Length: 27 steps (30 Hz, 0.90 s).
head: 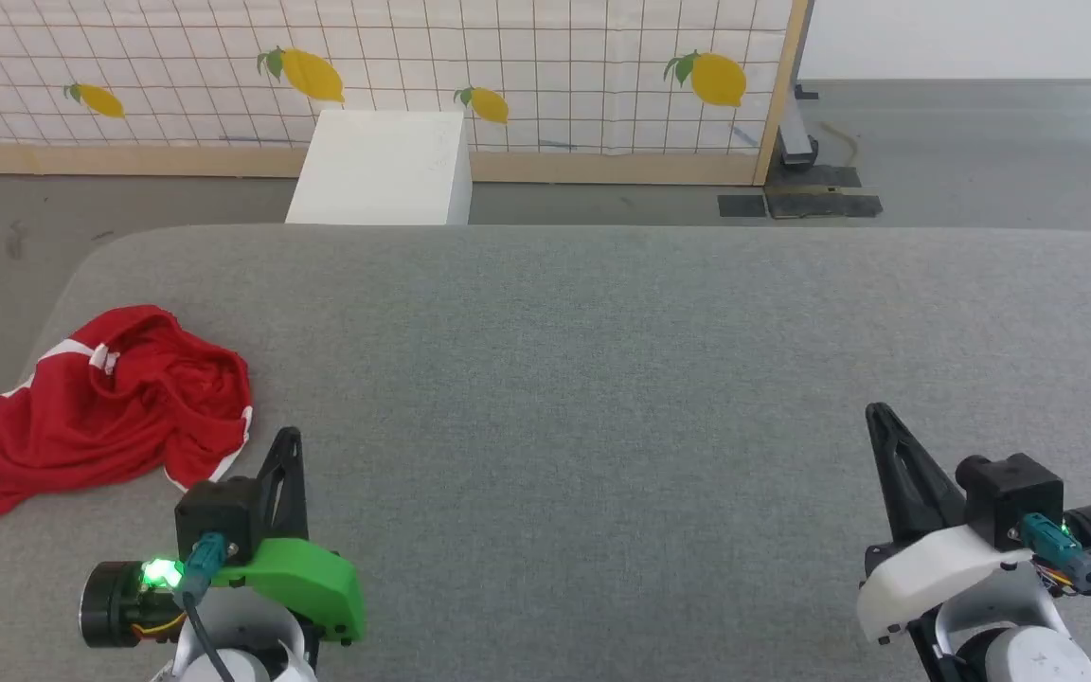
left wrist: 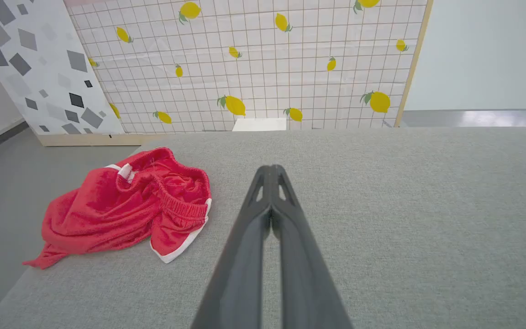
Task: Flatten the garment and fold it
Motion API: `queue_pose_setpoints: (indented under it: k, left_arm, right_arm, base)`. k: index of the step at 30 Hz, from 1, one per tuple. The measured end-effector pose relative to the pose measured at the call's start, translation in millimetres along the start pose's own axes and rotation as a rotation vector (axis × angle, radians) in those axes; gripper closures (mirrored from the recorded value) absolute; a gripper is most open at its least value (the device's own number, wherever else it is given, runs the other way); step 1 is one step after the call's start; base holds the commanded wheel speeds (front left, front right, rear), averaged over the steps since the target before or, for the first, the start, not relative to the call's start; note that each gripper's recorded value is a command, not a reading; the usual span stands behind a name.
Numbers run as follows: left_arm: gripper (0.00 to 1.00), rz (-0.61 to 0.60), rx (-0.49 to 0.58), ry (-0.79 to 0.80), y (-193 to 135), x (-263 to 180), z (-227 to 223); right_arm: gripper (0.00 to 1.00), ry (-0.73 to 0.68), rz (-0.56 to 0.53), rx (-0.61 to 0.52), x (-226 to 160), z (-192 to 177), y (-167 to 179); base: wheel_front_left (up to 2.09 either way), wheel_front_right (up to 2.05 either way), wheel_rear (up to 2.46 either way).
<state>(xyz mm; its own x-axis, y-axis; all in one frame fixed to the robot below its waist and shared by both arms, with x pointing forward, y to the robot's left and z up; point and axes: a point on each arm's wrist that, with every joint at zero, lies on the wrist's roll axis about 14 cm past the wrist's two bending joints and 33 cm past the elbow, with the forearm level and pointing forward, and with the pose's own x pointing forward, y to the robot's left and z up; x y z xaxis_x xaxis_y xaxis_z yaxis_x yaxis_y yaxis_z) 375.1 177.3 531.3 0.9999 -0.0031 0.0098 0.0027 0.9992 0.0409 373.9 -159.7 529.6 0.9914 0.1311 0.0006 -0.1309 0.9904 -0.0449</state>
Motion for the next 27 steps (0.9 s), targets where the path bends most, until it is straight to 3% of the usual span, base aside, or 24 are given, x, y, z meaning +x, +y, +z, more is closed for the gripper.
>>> queue_pose_setpoints:
  k: [27]
  left_arm:
    - [1.0, 0.0, 0.0, 0.0, 0.0, 0.0, 0.0]
  right_arm:
    - [1.0, 0.0, 0.0, 0.0, 0.0, 0.0, 0.0]
  base:
    - [0.0, 0.0, 0.0]
